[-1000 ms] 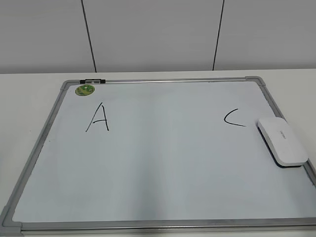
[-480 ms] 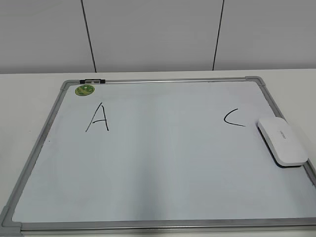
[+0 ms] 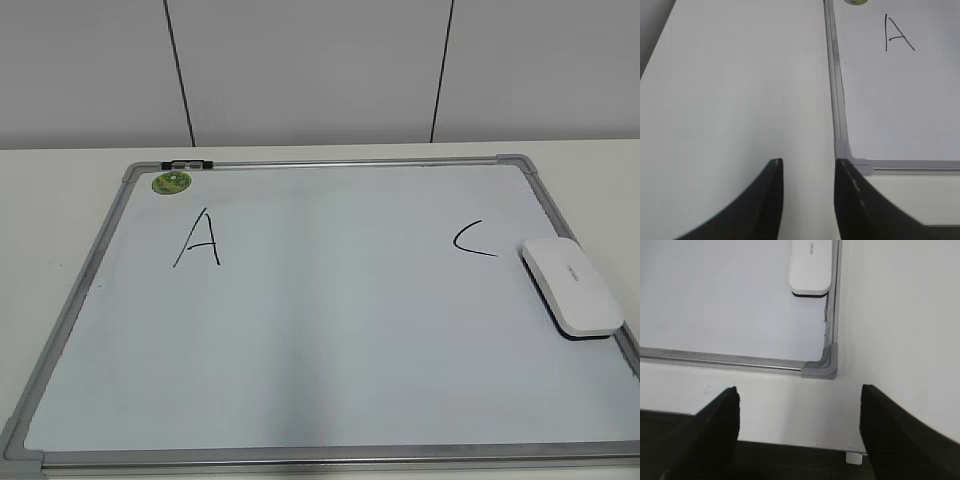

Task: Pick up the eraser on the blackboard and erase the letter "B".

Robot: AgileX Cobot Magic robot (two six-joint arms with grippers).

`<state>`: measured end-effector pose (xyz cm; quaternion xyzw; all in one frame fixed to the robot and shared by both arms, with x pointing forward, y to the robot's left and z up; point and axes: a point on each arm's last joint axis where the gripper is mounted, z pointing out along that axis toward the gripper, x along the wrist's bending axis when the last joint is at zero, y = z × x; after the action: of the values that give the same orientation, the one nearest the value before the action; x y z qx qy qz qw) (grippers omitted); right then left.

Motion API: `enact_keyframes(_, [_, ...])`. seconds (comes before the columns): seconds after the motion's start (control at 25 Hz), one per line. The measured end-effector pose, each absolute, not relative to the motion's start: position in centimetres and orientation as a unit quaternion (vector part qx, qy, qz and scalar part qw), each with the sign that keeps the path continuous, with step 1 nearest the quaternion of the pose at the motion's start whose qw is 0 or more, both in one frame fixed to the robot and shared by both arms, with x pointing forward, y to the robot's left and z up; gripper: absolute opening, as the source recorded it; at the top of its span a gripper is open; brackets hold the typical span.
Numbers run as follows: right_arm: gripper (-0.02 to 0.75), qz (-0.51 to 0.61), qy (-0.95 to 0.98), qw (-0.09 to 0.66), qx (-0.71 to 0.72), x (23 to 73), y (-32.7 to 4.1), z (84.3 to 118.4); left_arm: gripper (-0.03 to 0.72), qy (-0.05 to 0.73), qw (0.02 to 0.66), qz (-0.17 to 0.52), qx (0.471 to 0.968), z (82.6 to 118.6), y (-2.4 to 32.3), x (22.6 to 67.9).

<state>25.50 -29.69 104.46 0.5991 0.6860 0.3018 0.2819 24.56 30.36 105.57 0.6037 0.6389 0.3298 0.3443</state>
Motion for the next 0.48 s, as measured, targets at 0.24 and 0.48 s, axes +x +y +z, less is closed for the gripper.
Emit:
enact_keyframes(0.24, [0.554,0.324,0.646,0.327,0.609,23.9,-29.9,104.5,0.259,0.63,0.362,0.347,0.593,105.5,30.4,23.6])
enact_keyframes(0.48, [0.554,0.341,0.624,0.354,0.607,22.8,-29.9,104.5,0.254,0.627,0.367,0.351,0.591,105.5,30.4,23.2])
